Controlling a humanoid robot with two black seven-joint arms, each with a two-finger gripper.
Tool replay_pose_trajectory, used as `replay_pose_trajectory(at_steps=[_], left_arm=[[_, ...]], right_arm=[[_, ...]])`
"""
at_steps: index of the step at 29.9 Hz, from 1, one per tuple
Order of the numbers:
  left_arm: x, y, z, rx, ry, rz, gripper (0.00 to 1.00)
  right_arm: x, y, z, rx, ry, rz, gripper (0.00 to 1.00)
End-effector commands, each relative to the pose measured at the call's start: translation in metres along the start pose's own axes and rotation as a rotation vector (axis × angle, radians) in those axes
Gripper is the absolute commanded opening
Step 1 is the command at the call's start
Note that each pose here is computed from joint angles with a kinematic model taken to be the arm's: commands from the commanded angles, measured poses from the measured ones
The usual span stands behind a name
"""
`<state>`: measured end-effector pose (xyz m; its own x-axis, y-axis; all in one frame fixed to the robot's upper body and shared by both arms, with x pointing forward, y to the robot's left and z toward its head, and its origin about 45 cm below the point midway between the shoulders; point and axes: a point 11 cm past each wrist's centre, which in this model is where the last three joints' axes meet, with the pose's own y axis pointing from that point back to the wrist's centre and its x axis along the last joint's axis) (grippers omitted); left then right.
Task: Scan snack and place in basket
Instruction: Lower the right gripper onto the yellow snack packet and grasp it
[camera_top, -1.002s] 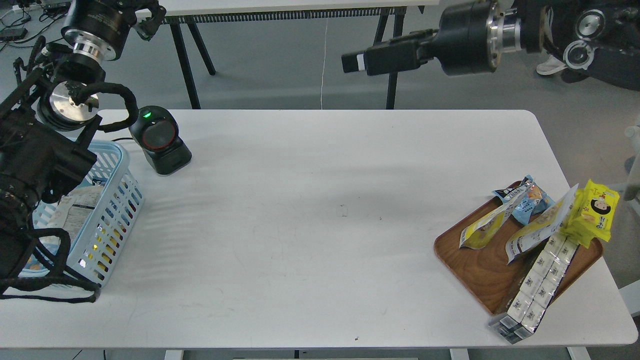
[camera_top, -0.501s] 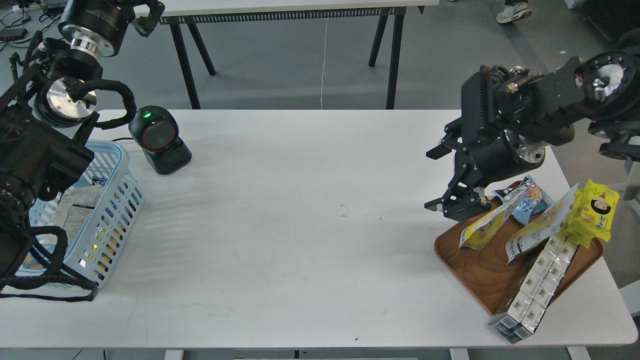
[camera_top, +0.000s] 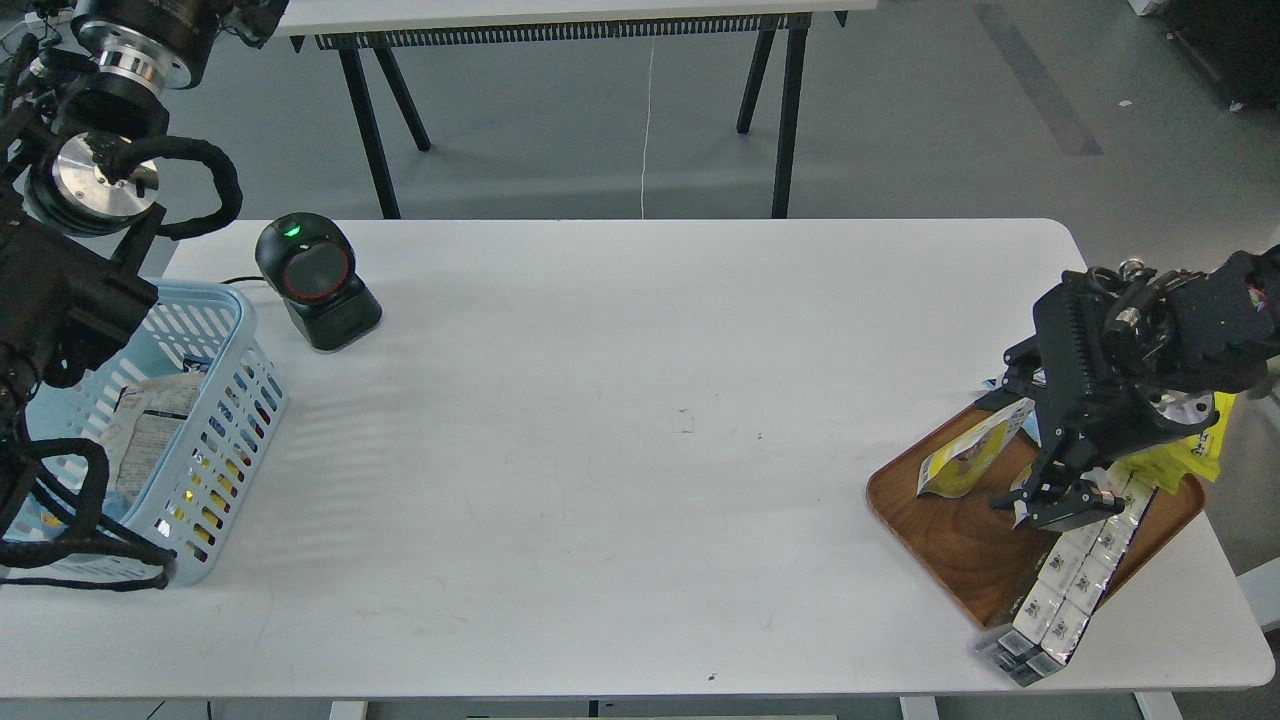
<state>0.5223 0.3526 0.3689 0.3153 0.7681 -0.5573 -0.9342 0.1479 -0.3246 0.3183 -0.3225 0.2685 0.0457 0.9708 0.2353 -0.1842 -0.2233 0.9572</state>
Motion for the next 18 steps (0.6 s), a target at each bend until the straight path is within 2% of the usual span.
replay_pose_trajectory(at_steps=[1, 5, 11, 14, 18], left_arm=[[0.002, 0.002, -0.002, 0.003, 0.001, 0.005, 1.00], [0.003, 0.002, -0.003, 0.002, 0.002, 0.006, 1.00], [0.000, 0.000, 0.000, -0.002, 0.000, 0.001, 1.00], [0.001, 0.000, 0.000, -0.002, 0.000, 0.002, 1.00], [0.001, 0.000, 0.000, -0.002, 0.000, 0.002, 1.00]], right_arm=[[-0.014, -0.001, 0.014, -0.041, -0.026, -0.027, 0.92], [-0.023, -0.004, 0.030, -0.083, -0.045, -0.041, 0.84], [-0.005, -0.020, 0.037, -0.077, -0.020, -0.006, 0.60], [-0.007, -0.021, 0.037, -0.079, -0.028, -0.009, 0.56], [-0.010, -0.023, 0.035, -0.073, -0.030, -0.013, 0.42]])
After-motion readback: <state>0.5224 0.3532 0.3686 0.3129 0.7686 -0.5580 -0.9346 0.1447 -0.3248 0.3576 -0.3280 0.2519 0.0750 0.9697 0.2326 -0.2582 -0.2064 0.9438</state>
